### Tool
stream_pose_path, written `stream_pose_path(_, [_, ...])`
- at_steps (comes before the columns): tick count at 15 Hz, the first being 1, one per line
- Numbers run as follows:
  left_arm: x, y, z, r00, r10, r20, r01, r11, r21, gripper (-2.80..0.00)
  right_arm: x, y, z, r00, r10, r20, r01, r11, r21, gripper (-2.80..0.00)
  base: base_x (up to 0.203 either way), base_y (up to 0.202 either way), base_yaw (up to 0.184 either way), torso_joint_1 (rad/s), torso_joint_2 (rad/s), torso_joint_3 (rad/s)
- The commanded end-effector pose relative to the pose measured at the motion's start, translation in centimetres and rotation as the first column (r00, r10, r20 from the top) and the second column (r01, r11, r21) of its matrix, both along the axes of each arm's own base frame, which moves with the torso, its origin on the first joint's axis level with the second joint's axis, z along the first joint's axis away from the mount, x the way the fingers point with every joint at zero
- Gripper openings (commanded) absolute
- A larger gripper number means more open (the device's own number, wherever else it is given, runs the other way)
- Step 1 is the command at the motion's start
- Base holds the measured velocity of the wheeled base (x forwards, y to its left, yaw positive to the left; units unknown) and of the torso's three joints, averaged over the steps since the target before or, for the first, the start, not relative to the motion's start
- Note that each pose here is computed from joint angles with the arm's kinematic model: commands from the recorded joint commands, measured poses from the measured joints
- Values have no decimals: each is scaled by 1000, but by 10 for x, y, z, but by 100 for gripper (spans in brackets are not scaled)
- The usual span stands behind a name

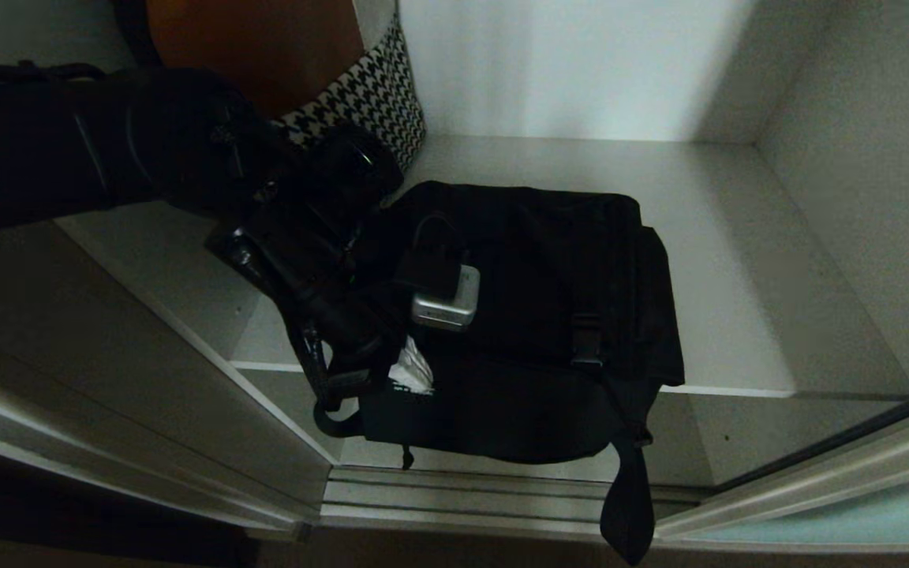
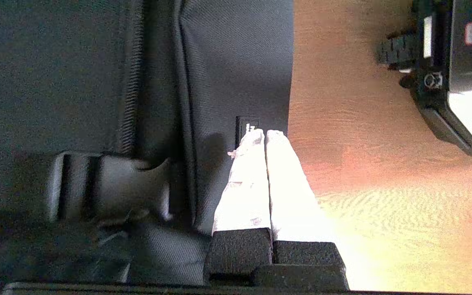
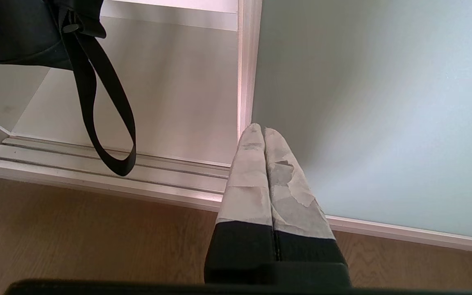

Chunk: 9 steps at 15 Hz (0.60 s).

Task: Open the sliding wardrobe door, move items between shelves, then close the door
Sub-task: Place the bag on the higher shelf

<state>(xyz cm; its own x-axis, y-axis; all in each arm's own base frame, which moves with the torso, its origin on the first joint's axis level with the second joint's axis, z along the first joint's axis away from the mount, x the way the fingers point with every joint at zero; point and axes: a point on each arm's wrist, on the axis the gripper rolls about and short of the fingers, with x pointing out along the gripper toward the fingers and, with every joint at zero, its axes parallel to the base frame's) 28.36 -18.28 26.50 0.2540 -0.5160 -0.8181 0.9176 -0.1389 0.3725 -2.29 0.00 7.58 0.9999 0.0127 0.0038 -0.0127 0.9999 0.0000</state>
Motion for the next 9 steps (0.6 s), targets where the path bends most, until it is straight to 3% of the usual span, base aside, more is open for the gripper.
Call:
stream_pose_path(1, [5,-3,-9,1000,-18,-20,18,1000,17,-280,0,0,0,1000,1,1,-1,1000,0,-280,0,0,0,0,0,0])
stream_pose_path(5, [-6,1,7,996,-70,-51,64,991,-122,-280,0,0,0,1000,1,1,-1,1000,0,-280,0,0,0,0,0,0])
stream_pose_path(9, [-11,11,23,1000,-25,-8,23,987,-162,-280,0,0,0,1000,1,1,-1,1000,0,-280,0,0,0,0,0,0])
